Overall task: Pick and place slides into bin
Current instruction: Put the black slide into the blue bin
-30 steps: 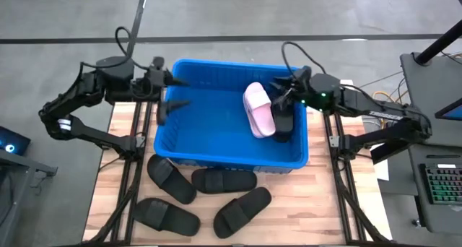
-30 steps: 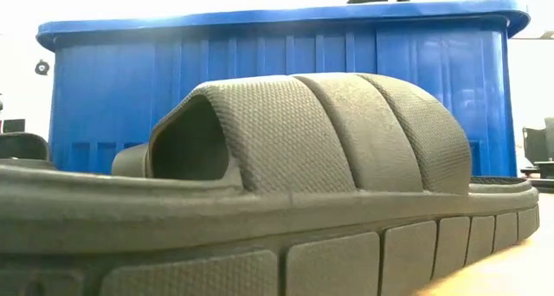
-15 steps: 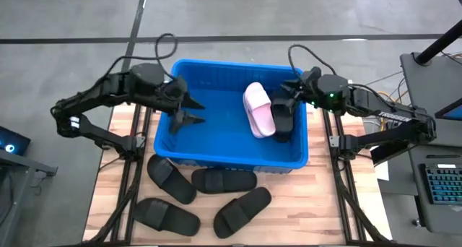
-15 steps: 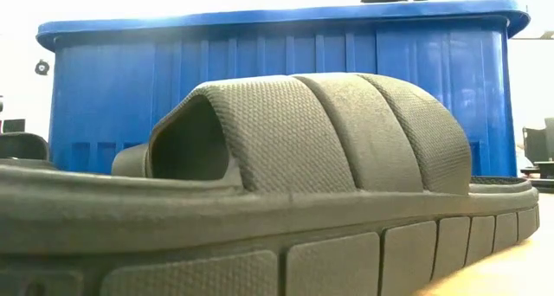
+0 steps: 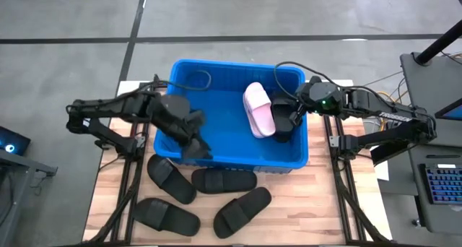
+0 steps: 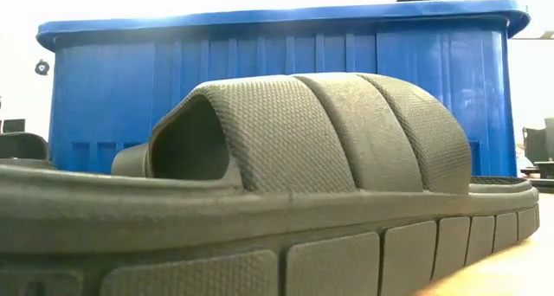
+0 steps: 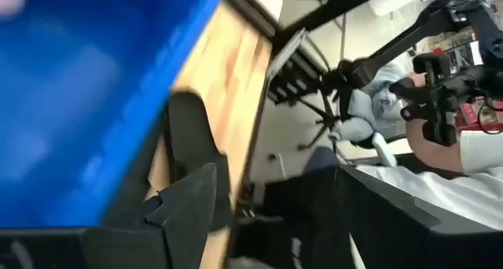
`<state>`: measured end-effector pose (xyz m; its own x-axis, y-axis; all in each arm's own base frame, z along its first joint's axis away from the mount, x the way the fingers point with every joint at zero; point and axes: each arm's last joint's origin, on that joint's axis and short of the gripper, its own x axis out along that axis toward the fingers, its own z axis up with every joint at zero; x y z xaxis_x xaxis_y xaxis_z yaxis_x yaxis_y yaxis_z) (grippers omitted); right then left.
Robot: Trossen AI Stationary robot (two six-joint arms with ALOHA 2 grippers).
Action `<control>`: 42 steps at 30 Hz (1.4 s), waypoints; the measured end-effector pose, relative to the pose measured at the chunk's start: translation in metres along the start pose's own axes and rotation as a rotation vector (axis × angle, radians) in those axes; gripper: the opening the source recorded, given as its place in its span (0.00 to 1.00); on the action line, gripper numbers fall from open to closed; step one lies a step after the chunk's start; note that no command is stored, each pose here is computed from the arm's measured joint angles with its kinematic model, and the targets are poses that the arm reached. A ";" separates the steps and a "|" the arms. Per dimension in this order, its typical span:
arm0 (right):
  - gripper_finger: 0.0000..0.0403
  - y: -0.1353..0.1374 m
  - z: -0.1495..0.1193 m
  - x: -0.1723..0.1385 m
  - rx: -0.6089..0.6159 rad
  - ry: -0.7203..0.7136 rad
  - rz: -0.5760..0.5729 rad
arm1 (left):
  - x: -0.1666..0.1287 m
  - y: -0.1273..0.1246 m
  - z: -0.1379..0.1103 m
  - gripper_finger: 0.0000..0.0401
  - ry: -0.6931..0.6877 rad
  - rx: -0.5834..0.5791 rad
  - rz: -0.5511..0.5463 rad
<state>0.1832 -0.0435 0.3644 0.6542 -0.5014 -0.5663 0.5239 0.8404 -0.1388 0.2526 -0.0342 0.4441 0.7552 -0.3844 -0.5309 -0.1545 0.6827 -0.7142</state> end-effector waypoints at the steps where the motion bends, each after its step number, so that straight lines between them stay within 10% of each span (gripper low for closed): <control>1: 0.14 0.000 0.000 0.000 -0.002 -0.001 -0.001 | 0.003 -0.002 -0.003 0.61 0.020 -0.026 0.002; 10: 0.14 0.000 0.000 0.000 -0.005 0.000 -0.003 | 0.028 -0.014 -0.042 0.61 0.240 -0.202 0.115; 28: 0.14 0.000 -0.001 0.000 -0.004 0.007 -0.003 | 0.091 0.012 -0.102 0.61 0.570 -0.200 0.792; 34: 0.14 0.000 -0.001 0.000 -0.006 0.008 -0.001 | 0.110 0.008 -0.122 0.61 0.469 -0.094 0.917; 42: 0.14 0.000 -0.001 0.001 -0.009 0.009 -0.001 | 0.111 0.011 -0.159 0.61 0.374 -0.250 1.043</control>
<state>0.1830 -0.0435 0.3629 0.6487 -0.5004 -0.5734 0.5199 0.8416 -0.1463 0.2334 -0.1678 0.3045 -0.0473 0.1087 -0.9929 -0.7510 0.6516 0.1071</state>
